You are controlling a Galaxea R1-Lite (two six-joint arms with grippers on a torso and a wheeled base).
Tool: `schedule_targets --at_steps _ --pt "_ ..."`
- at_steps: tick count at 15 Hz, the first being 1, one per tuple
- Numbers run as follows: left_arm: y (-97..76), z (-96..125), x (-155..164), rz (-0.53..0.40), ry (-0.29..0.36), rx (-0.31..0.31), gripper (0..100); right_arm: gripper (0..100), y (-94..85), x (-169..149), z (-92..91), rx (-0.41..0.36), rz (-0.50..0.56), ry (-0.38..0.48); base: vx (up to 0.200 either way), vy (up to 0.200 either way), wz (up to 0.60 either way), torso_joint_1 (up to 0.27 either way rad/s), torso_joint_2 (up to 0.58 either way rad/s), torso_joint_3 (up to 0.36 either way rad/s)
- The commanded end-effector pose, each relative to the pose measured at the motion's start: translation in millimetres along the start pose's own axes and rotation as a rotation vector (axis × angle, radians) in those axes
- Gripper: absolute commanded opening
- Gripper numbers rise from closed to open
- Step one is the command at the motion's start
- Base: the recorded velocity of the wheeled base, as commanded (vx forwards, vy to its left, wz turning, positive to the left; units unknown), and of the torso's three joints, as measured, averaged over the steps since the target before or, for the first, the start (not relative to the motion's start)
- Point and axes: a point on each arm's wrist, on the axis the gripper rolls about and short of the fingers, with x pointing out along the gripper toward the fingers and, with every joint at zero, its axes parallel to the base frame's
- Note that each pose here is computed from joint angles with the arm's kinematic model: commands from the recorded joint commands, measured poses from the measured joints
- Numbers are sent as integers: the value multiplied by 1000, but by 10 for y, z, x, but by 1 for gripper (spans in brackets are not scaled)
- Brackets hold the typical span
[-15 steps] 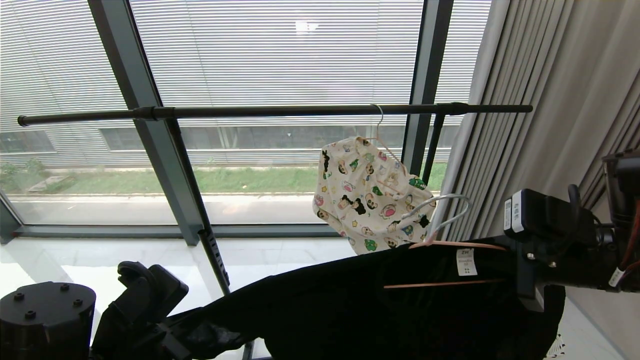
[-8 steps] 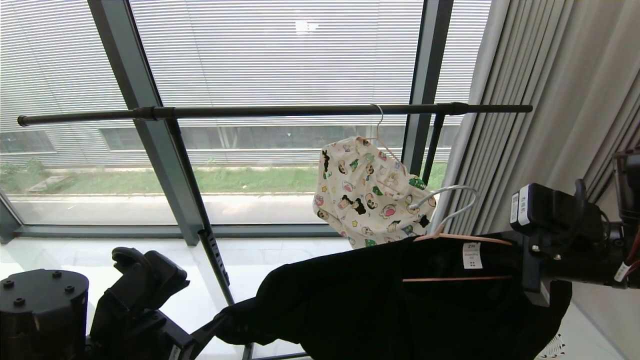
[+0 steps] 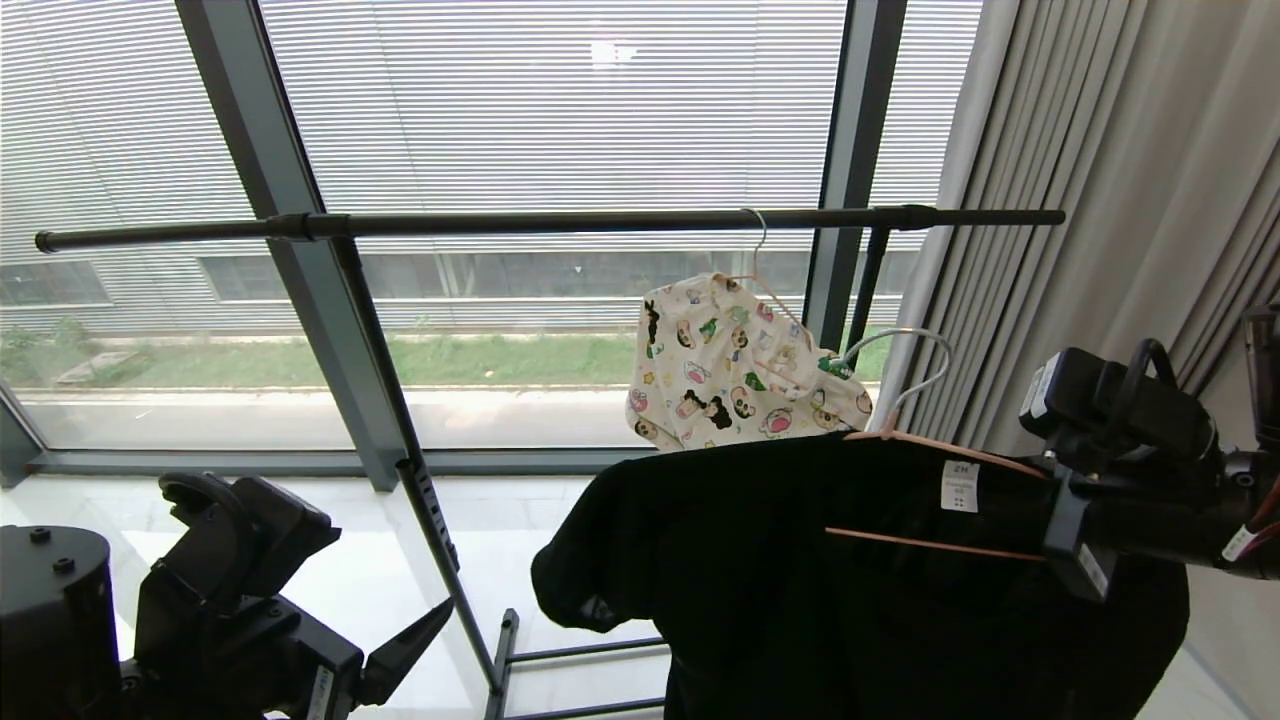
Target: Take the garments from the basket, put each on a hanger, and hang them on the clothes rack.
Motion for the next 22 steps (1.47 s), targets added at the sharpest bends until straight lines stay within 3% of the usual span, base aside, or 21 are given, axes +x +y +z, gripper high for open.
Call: schedule_targets --at_steps 1,4,6,8,13,16,20,22 --pt "123 -2 -27 96 3 -33 100 0 44 -68 -81 25 -49 42 0 0 0 0 0 0" --pt "228 3 -26 191 19 -60 100 0 120 -179 -212 61 -87 127 0 0 0 0 0 0" --pt "328 -28 -30 274 45 -88 100 0 158 -318 -296 159 -113 213 0 0 0 0 0 0" --pt "382 -51 -30 315 59 -119 100 0 115 -374 -349 236 -210 269 0 0 0 0 0 0" --pt "393 -55 -32 321 62 -121 100 0 -42 -464 -555 353 -388 438 0 0 0 0 0 0" --pt "392 -59 -32 322 64 -121 100 0 -174 -579 -747 469 -499 554 0 0 0 0 0 0" --pt "388 -57 -22 317 66 -112 100 0 -340 -593 -843 534 -621 621 0 0 0 0 0 0" --pt "390 -47 -25 318 62 -111 100 0 -470 -487 -770 593 -662 546 0 0 0 0 0 0"
